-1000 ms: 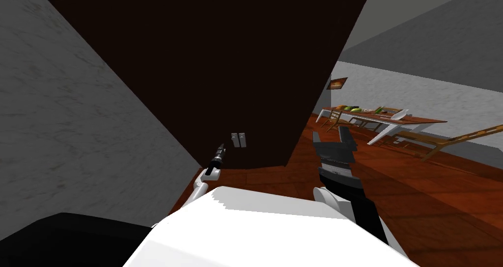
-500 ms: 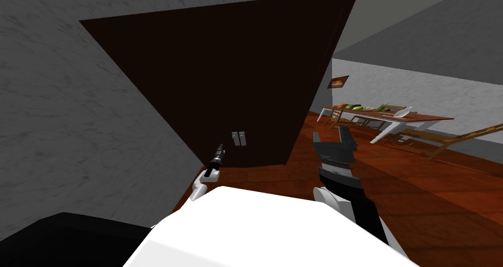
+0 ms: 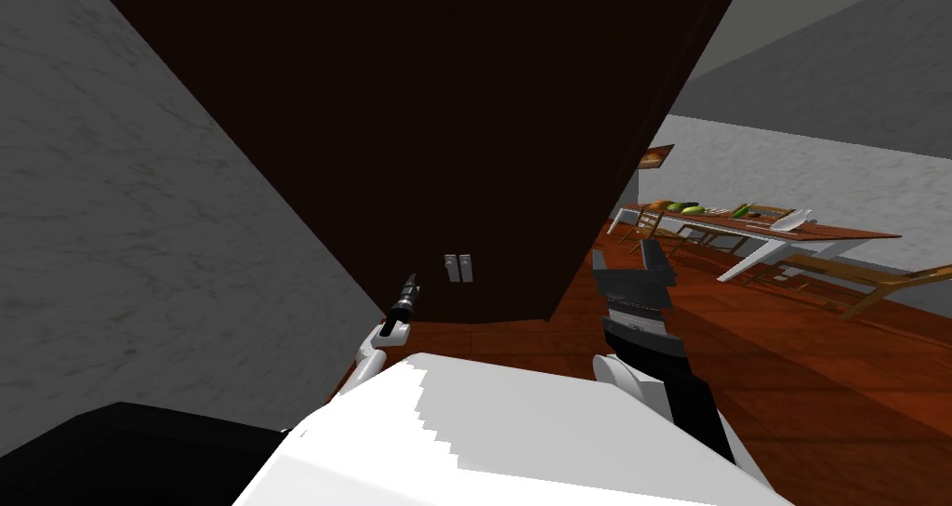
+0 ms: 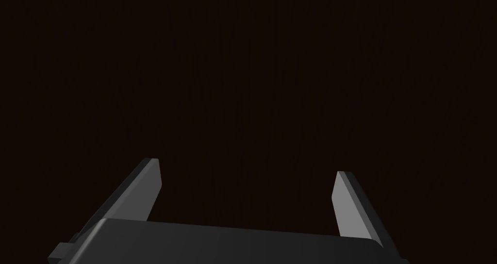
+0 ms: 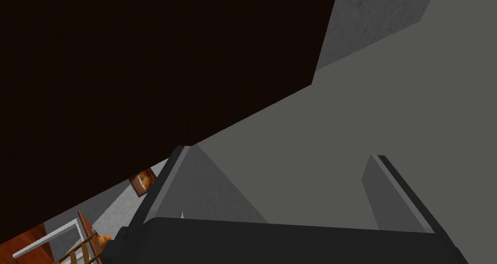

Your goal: Pull the door open

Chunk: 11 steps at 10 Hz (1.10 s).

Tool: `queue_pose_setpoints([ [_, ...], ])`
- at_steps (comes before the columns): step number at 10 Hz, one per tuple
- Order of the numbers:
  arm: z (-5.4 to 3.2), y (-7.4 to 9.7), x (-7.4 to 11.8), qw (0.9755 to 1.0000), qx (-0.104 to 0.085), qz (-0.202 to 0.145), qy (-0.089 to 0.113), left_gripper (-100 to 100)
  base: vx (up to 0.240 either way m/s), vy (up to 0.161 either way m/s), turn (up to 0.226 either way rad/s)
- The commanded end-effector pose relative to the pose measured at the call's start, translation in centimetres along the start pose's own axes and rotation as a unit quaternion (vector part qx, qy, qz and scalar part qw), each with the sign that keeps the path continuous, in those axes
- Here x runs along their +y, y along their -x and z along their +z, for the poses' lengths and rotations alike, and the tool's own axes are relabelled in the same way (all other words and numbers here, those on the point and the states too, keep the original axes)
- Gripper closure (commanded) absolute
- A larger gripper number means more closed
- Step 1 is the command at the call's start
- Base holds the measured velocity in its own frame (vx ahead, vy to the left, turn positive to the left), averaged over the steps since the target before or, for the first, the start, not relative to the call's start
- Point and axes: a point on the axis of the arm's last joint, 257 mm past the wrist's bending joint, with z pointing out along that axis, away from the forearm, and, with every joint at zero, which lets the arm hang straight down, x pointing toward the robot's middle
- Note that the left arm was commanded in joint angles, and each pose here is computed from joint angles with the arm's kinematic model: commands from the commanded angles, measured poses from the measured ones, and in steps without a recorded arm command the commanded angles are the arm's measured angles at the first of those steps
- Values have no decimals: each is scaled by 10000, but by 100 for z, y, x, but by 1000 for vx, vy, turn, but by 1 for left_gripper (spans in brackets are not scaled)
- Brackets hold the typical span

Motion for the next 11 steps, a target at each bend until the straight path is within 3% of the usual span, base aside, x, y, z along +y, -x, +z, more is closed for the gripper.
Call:
queue_pose_setpoints([
  [1,53,-144,-53,9999,86,-46,-70,-100,231,-34,-121],
  [4,161,-555,-196,9989,362,-180,-247,-100,229,-119,-169],
  [5,160,-457,-185,9992,303,-152,-210,-100,104,-65,-23],
  [6,160,-457,-185,9992,303,-152,-210,100,-12,5,27],
  [11,160,-457,-185,9992,303,-152,-210,100,-22,15,0],
])
